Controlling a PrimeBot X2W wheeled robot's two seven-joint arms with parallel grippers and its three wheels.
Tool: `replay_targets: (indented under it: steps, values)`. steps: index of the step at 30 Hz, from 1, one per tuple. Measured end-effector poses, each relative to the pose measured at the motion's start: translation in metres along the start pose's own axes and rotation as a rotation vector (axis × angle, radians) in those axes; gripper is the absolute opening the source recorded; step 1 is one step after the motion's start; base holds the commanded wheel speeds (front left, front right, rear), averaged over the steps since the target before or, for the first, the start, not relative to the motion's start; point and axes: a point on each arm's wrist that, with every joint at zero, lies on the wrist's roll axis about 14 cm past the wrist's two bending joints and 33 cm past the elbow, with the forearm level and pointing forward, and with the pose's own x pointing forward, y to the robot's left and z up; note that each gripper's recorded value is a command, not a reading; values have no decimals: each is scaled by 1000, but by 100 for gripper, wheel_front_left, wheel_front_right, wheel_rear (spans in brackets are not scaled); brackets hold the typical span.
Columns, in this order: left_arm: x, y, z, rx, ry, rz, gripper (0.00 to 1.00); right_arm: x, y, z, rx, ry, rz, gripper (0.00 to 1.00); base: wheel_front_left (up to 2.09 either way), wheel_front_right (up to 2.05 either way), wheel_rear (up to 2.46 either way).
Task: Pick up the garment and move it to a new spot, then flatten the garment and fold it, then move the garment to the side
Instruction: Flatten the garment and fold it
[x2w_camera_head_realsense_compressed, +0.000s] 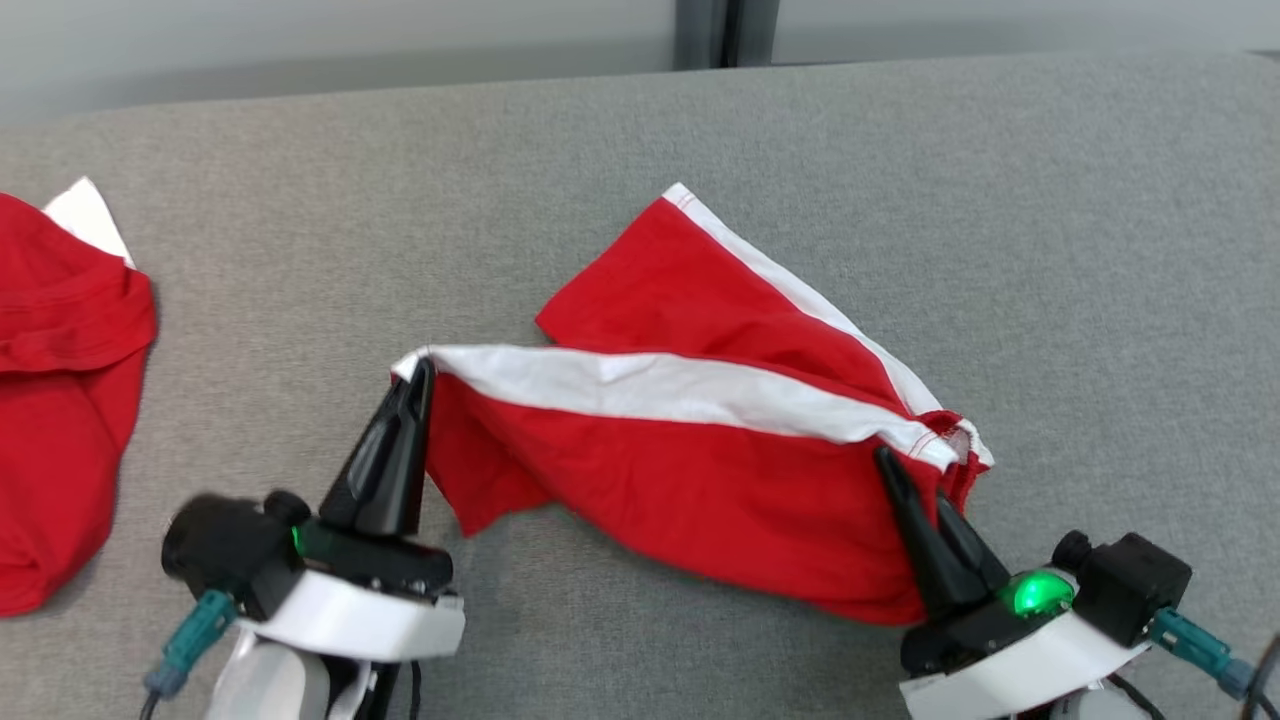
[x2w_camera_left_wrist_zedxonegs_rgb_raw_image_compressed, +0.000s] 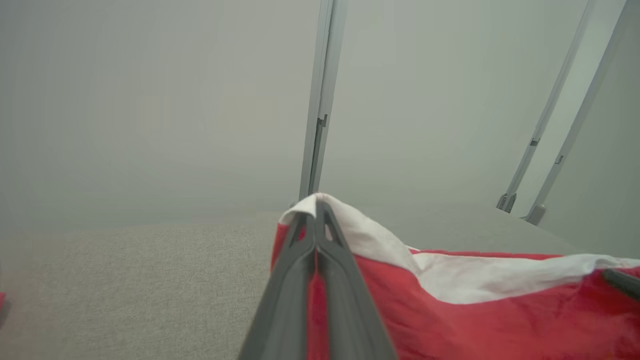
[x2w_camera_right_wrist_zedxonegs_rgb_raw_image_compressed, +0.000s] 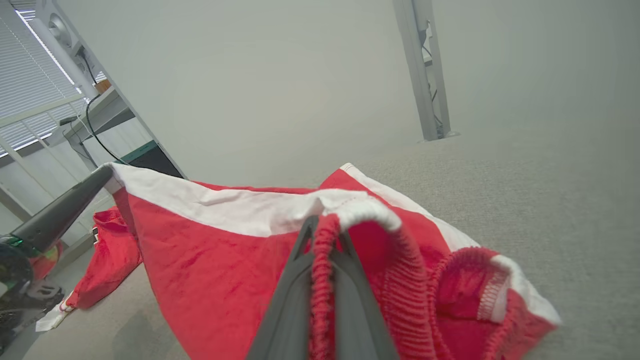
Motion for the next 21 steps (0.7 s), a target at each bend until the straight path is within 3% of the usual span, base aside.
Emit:
replay_targets:
  steps: [6, 21]
  values:
    - [43, -15, -11, 13, 42, -109, 0, 7, -31, -7, 32, -8, -127, 0, 0, 0, 0]
    - [121, -68, -69, 16, 217, -341, 0, 5, -82, -15, 73, -8, -294, 0, 0, 0, 0]
